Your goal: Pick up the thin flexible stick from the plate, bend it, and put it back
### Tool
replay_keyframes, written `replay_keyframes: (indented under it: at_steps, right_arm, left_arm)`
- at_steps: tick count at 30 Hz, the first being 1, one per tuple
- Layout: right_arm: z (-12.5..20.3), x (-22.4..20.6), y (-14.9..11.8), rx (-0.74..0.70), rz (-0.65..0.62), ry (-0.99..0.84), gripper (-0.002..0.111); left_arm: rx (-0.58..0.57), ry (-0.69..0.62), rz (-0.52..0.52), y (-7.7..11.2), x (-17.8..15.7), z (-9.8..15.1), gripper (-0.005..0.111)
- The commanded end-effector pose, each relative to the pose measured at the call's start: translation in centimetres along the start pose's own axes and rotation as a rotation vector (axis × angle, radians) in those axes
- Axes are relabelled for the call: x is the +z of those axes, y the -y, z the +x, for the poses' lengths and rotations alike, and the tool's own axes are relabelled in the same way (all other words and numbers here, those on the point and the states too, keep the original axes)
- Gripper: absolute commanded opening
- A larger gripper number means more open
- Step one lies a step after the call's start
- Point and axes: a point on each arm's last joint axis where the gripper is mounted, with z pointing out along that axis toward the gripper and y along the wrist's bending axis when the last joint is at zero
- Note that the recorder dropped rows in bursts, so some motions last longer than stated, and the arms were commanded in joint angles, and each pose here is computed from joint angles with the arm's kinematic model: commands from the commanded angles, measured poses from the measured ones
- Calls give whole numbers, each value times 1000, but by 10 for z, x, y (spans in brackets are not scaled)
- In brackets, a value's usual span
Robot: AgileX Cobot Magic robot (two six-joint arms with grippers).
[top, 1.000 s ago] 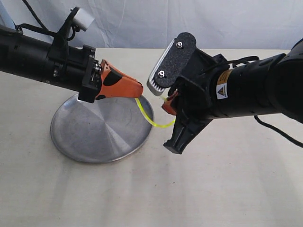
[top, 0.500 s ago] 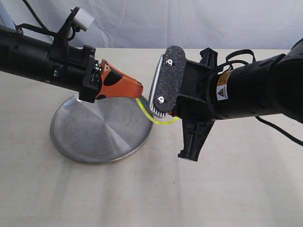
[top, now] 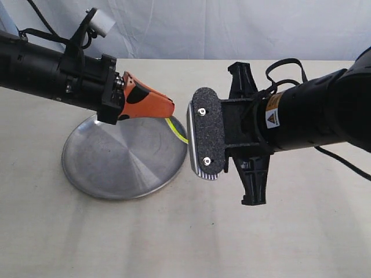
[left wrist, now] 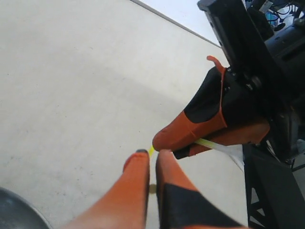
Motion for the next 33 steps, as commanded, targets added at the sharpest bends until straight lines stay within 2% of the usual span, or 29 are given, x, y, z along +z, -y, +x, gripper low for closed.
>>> replay_keyframes:
  at_steps: [1,9,19,29,33]
  right_arm:
    - [-1,1,0,-34,11,7,-1]
    - [-4,2,4,-74,60,35,-1]
    - [-33,24,-12,-278,57,97,-1]
    - [-41,27,-4,-301,173,169,-1]
    - [-42,28,-3,-306,181,174,-1]
  left_arm:
    - [-7,43,18,3,-1,-7,0]
    - [-14,60,39,5,-2,-9,0]
    - [-33,52,54,7,-2,-8,0]
    - [-59,32,31,3,-1,-5,0]
    - [-64,24,31,3,-1,-5,0]
